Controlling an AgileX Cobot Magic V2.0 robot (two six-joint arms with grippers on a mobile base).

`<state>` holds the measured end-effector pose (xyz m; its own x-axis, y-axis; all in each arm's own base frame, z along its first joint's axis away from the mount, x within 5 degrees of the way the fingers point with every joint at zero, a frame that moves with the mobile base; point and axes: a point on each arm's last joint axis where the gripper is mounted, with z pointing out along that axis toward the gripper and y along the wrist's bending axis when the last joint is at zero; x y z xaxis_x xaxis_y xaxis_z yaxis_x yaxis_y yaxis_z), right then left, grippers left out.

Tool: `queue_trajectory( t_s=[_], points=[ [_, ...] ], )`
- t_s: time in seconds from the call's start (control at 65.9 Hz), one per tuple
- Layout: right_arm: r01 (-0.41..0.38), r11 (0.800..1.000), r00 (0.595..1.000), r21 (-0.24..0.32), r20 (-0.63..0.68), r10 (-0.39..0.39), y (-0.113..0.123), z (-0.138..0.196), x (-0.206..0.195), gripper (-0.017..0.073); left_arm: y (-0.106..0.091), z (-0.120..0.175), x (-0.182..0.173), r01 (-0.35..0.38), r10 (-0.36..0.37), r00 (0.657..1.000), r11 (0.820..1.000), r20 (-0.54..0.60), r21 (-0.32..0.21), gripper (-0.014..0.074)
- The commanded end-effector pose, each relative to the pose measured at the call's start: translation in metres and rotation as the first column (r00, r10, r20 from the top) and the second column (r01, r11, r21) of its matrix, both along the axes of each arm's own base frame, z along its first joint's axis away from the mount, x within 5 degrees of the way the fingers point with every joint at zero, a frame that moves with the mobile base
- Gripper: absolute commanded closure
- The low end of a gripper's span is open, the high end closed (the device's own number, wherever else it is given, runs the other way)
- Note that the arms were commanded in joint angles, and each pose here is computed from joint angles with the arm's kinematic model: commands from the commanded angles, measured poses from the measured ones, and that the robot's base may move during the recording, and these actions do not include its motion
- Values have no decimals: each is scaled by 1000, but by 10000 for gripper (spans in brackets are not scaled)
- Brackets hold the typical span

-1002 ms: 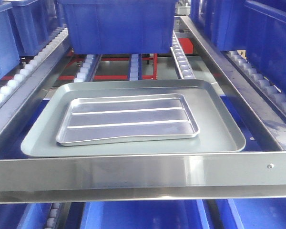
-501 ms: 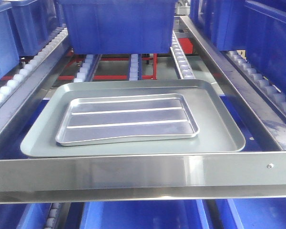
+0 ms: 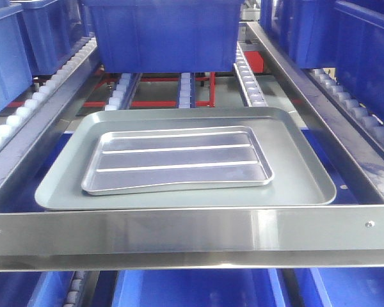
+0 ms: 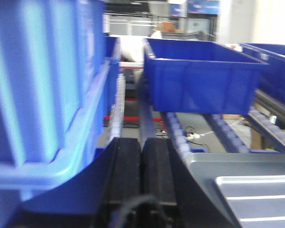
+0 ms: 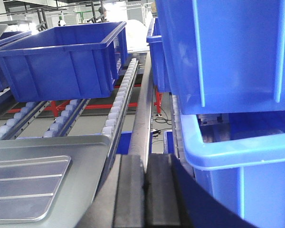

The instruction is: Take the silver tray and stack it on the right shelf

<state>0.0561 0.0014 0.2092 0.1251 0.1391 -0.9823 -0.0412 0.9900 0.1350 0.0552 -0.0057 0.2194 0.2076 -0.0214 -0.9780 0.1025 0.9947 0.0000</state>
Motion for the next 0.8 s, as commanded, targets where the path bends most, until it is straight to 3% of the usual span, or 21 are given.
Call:
queue_trajectory(
  t_s=[0.0, 0.137, 0.364, 0.789],
  points=[
    [5, 1000, 995, -12, 101, -3, 0, 9, -3, 502, 2, 3, -4, -16, 22, 995, 998, 102, -59, 685],
    [5, 1000, 995, -12, 101, -3, 0, 9, -3, 502, 2, -9, 0, 0, 0, 1000, 995, -5, -104, 685],
    [5, 1000, 995, -12, 101, -3, 0, 9, -3, 502, 0, -14, 1, 9, -12, 999, 997, -53, -71, 685],
    [5, 1000, 995, -12, 101, -3, 0, 9, -3, 502, 0, -13, 0, 9, -12, 999, 997, -41, -73, 685]
  ],
)
